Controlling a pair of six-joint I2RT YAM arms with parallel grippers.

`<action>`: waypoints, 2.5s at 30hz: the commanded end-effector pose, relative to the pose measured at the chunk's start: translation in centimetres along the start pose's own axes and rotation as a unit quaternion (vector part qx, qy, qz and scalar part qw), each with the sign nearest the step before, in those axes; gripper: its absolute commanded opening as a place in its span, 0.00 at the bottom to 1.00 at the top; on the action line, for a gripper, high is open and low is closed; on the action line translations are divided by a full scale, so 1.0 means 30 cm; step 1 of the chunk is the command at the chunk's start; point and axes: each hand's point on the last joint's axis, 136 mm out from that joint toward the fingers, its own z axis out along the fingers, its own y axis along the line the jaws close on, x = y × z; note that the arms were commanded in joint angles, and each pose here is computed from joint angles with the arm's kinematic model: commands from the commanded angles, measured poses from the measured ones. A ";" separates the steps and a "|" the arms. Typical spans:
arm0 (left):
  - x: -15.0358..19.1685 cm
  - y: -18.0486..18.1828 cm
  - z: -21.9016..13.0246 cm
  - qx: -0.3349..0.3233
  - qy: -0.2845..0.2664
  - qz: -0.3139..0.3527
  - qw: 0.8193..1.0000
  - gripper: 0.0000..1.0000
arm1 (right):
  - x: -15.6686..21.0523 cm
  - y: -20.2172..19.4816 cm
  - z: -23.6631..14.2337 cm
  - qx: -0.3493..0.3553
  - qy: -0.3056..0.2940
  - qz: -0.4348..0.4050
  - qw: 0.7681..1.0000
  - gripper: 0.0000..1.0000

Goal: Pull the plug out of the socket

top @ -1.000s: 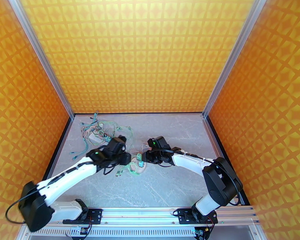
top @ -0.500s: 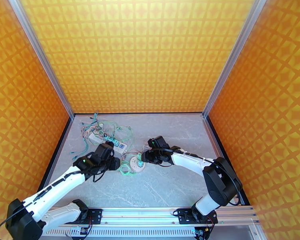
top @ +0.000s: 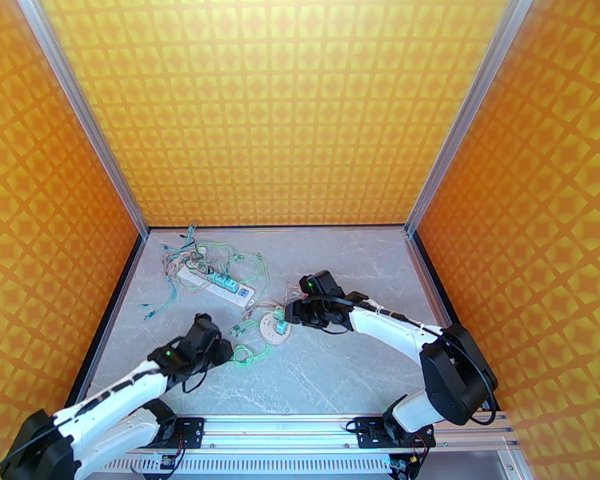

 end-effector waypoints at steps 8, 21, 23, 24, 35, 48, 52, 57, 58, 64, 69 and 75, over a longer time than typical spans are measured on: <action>-0.088 0.038 -0.115 -0.040 -0.066 0.000 0.997 0.99 | 0.006 -0.017 -0.041 0.022 -0.010 -0.002 1.000 0.58; -0.215 -0.218 -0.231 0.016 -0.090 0.130 0.987 0.98 | -0.025 -0.061 -0.137 0.066 -0.072 -0.008 0.995 0.60; -0.185 -0.283 -0.212 0.031 -0.078 0.165 0.983 0.96 | -0.025 -0.064 -0.150 0.069 -0.079 -0.009 0.994 0.60; -0.172 -0.312 -0.199 0.036 -0.072 0.182 0.980 0.96 | -0.025 -0.065 -0.156 0.069 -0.082 -0.009 0.994 0.61; -0.036 -0.559 -0.002 0.043 -0.010 0.305 0.951 0.77 | 0.010 -0.092 -0.165 0.079 -0.075 -0.009 0.994 0.60; 0.001 -0.635 0.189 0.013 0.020 0.377 0.926 0.63 | 0.034 -0.102 -0.187 0.079 -0.073 -0.016 0.994 0.60; 0.006 -0.646 0.232 0.009 0.024 0.384 0.923 0.57 | 0.044 -0.100 -0.188 0.076 -0.067 -0.018 0.995 0.60; 0.014 -0.650 0.278 0.002 0.029 0.392 0.920 0.50 | 0.052 -0.094 -0.192 0.071 -0.063 -0.022 0.995 0.60; 0.017 -0.648 0.285 0.000 0.030 0.392 0.919 0.47 | 0.052 -0.093 -0.193 0.070 -0.063 -0.021 0.995 0.60; 0.033 -0.617 0.290 -0.008 0.042 0.401 0.915 0.18 | 0.038 -0.065 -0.183 0.055 -0.058 -0.031 0.996 0.60; 0.060 -0.598 0.238 0.022 0.049 0.405 0.913 0.20 | 0.035 -0.031 -0.140 0.026 -0.035 -0.037 0.998 0.59; 0.105 -0.552 0.200 0.042 0.068 0.411 0.908 0.20 | 0.036 0.016 -0.083 -0.017 -0.009 -0.039 0.999 0.58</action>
